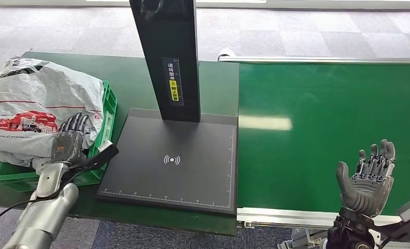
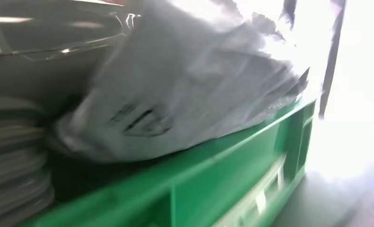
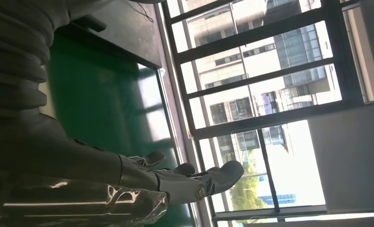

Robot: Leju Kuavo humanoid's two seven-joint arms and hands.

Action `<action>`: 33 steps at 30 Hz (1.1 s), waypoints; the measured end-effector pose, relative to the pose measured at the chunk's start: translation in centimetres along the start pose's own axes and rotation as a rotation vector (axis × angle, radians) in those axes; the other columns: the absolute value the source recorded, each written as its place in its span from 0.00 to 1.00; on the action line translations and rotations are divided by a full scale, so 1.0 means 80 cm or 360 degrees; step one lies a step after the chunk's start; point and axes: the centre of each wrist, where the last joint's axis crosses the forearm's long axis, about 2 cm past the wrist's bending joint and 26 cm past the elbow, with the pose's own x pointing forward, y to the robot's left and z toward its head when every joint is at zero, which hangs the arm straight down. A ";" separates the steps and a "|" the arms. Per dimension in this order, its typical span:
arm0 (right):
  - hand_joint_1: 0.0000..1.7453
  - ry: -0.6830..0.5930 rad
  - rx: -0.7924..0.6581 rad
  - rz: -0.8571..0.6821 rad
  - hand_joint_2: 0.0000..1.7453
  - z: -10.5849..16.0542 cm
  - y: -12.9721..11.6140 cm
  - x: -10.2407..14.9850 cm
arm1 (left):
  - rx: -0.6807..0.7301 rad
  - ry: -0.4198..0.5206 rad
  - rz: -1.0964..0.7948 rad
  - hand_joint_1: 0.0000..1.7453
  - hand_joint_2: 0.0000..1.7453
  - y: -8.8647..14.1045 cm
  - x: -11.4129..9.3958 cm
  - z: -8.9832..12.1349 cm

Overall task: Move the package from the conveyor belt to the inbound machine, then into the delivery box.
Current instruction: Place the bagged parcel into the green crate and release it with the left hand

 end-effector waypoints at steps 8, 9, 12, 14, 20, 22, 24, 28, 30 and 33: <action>0.00 -0.0007 -0.0047 0.0012 1.00 -0.001 -0.008 0.003 | -0.0262 -0.0113 0.1709 0.00 1.00 -0.002 0.005 -0.002; 0.00 -0.0007 -0.0050 0.0010 1.00 -0.002 -0.008 0.003 | -0.0276 -0.0147 0.1803 0.00 1.00 -0.005 0.012 0.002; 0.00 -0.0007 -0.0057 0.0008 1.00 -0.002 -0.009 0.004 | -0.0260 -0.0173 0.1898 0.00 1.00 -0.006 0.022 0.008; 0.00 -0.0007 -0.0058 0.0008 1.00 -0.002 -0.010 0.004 | -0.0246 -0.0177 0.1920 0.00 1.00 -0.006 0.025 0.010; 0.00 -0.0006 -0.0058 0.0008 1.00 -0.002 -0.010 0.004 | -0.0225 -0.0181 0.1942 0.00 1.00 -0.006 0.028 0.015; 0.00 -0.0006 -0.0059 0.0009 1.00 -0.002 -0.010 0.004 | -0.0220 -0.0181 0.1944 0.00 1.00 -0.006 0.028 0.015; 0.00 -0.0006 -0.0059 0.0009 1.00 -0.002 -0.010 0.004 | -0.0218 -0.0183 0.1945 0.00 1.00 -0.005 0.029 0.016; 0.00 -0.0006 -0.0059 0.0009 1.00 -0.002 -0.010 0.004 | -0.0217 -0.0186 0.1950 0.00 1.00 -0.006 0.030 0.016; 0.00 -0.0006 -0.0059 0.0009 1.00 -0.002 -0.010 0.004 | -0.0216 -0.0187 0.1952 0.00 1.00 -0.006 0.031 0.016; 0.00 -0.0006 -0.0059 0.0009 1.00 -0.002 -0.010 0.004 | -0.0216 -0.0187 0.1954 0.00 1.00 -0.006 0.031 0.016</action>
